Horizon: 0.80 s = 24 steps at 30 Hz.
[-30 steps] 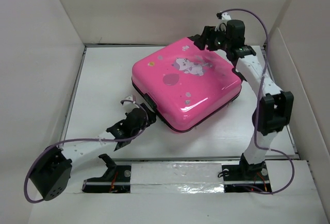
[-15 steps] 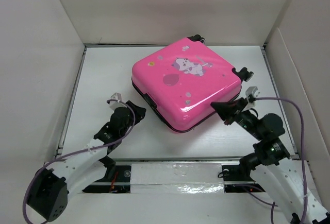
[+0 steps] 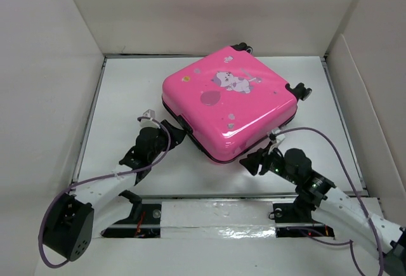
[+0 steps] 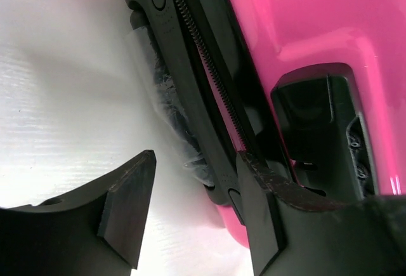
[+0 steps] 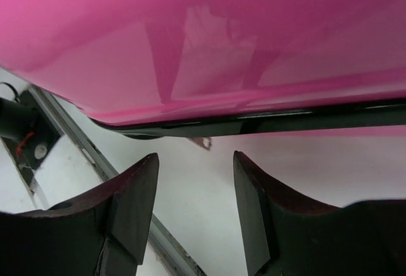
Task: Pack the luggage
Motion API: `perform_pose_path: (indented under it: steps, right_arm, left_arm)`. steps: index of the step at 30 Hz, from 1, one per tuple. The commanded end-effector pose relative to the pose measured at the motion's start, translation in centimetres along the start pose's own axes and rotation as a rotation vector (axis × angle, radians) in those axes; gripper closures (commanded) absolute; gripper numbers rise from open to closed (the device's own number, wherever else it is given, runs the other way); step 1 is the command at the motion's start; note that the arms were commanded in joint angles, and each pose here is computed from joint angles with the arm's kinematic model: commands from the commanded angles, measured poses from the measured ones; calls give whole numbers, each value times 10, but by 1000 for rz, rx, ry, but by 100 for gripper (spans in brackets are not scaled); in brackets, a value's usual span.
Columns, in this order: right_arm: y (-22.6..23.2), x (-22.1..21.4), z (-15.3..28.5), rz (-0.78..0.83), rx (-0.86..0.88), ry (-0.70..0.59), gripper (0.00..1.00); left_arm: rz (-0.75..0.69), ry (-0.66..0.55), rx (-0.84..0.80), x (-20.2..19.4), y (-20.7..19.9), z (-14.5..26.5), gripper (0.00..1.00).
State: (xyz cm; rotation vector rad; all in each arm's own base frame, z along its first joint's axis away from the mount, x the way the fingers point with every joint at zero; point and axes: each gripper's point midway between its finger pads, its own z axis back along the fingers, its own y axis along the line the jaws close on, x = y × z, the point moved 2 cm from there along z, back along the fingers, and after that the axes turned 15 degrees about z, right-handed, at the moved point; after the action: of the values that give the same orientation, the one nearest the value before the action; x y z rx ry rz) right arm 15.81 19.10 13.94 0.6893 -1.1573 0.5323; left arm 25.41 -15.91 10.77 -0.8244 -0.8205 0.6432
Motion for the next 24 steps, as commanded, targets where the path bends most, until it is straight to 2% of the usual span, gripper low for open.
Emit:
perform_pose_path:
  steps: [1, 5, 10, 16, 19, 21, 24]
  right_arm:
    - [0, 13, -18, 12, -41, -52, 43]
    - [7, 12, -37, 51, -56, -34, 43]
    - [8, 17, -45, 38, -92, -84, 47]
    - [0, 31, -40, -41, -177, -202, 61]
    - [-4, 34, -38, -54, -197, -233, 66]
    - [-2, 40, -38, -52, -191, -254, 74]
    - [-2, 44, -37, -54, -189, -268, 87]
  left_arm:
    - [-25, -1, -65, 1, -14, -5, 49]
    - [-25, -5, -71, 3, -20, -14, 48]
    - [-28, -9, -76, 6, -27, -28, 49]
    - [-19, -25, -89, 9, -33, -43, 51]
    - [-12, -19, -82, 7, -30, -51, 56]
    - [5, -18, -76, 5, -25, -55, 58]
    - [11, -15, -107, 1, -30, -59, 77]
